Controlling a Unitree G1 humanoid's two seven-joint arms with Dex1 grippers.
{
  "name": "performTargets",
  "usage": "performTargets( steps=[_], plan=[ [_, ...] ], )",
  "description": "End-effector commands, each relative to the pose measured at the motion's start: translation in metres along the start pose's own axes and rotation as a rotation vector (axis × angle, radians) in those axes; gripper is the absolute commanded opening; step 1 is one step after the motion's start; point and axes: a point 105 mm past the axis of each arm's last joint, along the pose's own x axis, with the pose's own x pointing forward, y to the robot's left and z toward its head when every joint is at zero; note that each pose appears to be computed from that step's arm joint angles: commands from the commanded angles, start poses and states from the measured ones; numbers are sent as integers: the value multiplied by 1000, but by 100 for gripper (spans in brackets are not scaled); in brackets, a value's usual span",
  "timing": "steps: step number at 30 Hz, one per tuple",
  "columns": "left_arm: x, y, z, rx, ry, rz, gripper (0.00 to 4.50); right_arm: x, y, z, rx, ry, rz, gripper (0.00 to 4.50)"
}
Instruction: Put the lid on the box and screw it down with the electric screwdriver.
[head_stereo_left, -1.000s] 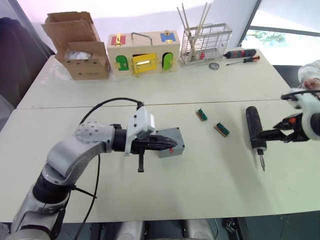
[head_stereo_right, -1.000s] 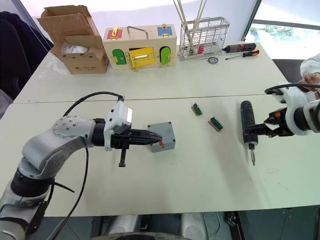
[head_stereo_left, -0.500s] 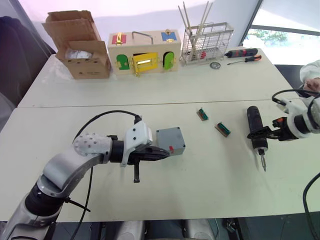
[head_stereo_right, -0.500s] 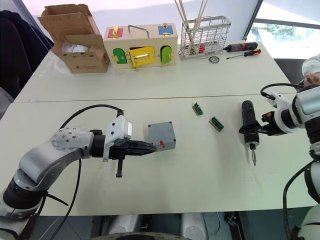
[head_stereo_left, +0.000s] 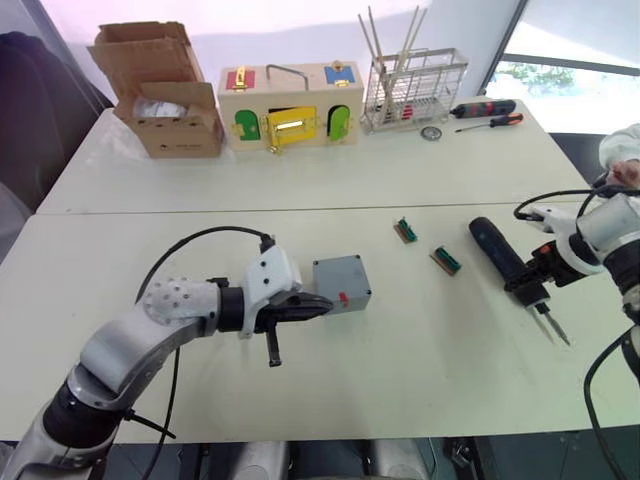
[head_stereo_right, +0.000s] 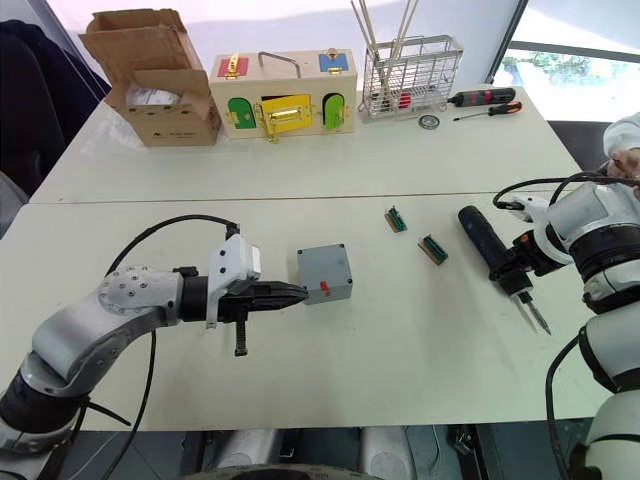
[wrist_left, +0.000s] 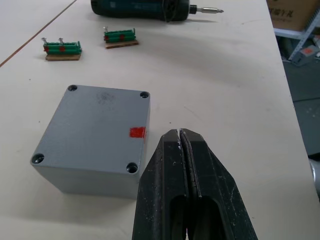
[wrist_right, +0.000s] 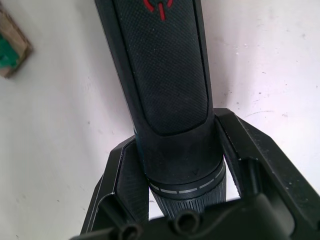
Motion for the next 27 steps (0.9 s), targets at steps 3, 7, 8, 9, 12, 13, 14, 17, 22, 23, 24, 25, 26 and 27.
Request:
performTargets(
  steps=[3, 7, 8, 9, 12, 13, 14, 17, 22, 23, 24, 25, 26, 27],
  plan=[
    [-5, 1, 5, 32, -3, 17, 0, 17, -4, -24, 24, 93, 4, 178],
    [-11, 9, 1, 22, 14, 24, 0, -15, -11, 25, 125, -200, -33, 178],
    [-14, 11, 0, 16, 16, 24, 0, -28, -12, 38, 151, -286, -30, 178],
    [-18, 14, 0, 13, 17, 25, 0, -41, -12, 48, 172, -359, -28, 178],
    [-26, 26, 2, 9, 15, 37, 0, -92, -19, 71, 246, -630, -44, 178],
    [-28, 31, 3, 5, 10, 42, 0, -115, -23, 82, 269, -784, -53, 178],
    [-31, 34, 4, -1, 5, 46, 0, -133, -26, 90, 296, -911, -59, 178],
    [-35, 43, 9, -21, -26, 46, 0, -183, -19, 104, 248, -1307, -81, 178],
    [-38, 52, 13, -53, -53, 12, 0, -202, 49, 104, 208, -1739, -3, 178],
    [-34, 54, 13, -47, -47, 1, 0, -199, 79, 106, 139, -1801, 51, 178],
    [-31, 56, 14, -42, -45, -8, 0, -194, 104, 105, 81, -1839, 111, 178],
    [-28, 58, 15, -37, -45, -14, 0, -190, 124, 104, 43, -1870, 154, 178],
    [-25, 59, 16, -35, -45, -19, 0, -184, 138, 102, 16, -1886, 179, 178],
    [-23, 60, 16, -30, -45, -26, 0, -178, 148, 102, 19, -1892, 210, 178]
  ],
)
